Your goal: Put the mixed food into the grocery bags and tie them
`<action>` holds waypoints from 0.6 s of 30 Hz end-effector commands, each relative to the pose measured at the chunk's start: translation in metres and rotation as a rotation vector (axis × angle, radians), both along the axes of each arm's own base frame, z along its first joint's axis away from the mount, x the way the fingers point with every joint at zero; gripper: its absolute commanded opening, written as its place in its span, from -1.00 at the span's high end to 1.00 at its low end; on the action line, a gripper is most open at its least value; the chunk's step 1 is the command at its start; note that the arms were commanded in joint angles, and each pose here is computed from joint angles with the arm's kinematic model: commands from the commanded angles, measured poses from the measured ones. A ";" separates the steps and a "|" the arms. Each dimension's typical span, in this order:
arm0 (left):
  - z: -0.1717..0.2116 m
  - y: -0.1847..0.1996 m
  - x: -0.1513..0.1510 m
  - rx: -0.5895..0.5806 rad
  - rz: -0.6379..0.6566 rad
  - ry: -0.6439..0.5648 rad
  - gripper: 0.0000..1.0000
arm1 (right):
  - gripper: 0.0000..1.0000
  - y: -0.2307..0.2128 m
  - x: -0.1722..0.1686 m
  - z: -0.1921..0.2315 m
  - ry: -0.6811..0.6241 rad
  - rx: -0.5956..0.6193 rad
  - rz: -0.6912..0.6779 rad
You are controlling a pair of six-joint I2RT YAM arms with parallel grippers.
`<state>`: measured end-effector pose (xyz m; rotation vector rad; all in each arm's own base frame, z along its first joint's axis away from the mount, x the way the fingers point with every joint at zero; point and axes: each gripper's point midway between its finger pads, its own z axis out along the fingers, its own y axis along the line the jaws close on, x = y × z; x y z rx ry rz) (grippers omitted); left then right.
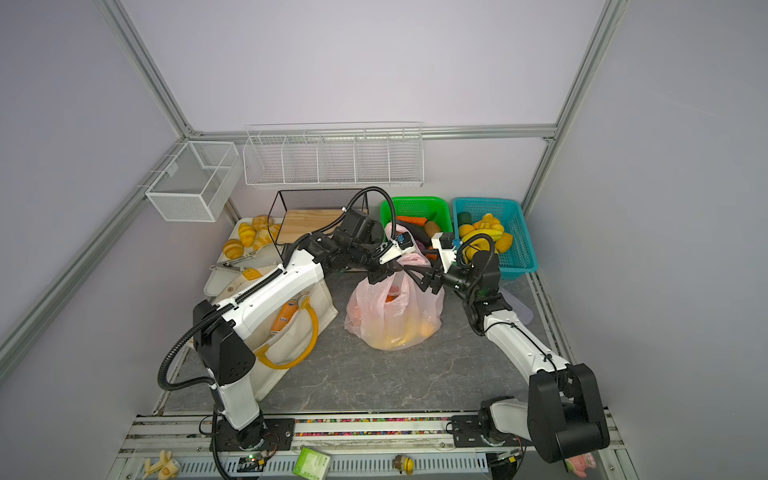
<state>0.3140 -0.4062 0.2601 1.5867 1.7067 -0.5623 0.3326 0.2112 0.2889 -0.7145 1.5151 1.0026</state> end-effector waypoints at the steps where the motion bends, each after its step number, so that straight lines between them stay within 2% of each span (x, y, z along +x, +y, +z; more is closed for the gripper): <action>1: 0.005 0.000 -0.005 0.002 -0.022 -0.016 1.00 | -0.52 0.005 0.002 0.010 -0.029 0.032 0.004; 3: 0.004 0.000 -0.005 0.004 -0.022 -0.014 1.00 | -0.51 0.006 0.005 0.010 -0.025 0.033 -0.012; 5: 0.003 0.000 -0.005 0.006 -0.022 -0.017 1.00 | -0.41 0.005 0.010 0.008 -0.010 0.034 -0.034; 6: 0.003 0.001 -0.004 0.008 -0.019 -0.019 1.00 | -0.32 0.005 0.011 0.008 -0.008 0.035 -0.039; 10: 0.002 0.004 -0.003 0.018 -0.009 -0.032 1.00 | 0.27 0.002 0.015 0.003 0.014 0.026 -0.066; 13: 0.002 0.008 -0.002 0.029 0.003 -0.045 0.91 | 0.65 0.002 0.013 -0.003 0.028 0.007 -0.062; 16: 0.005 0.016 0.000 0.047 0.036 -0.068 0.81 | 0.80 -0.001 0.009 -0.011 0.035 -0.037 -0.072; 18: 0.005 0.021 0.001 0.053 0.048 -0.083 0.64 | 0.86 -0.002 0.004 -0.015 0.033 -0.060 -0.074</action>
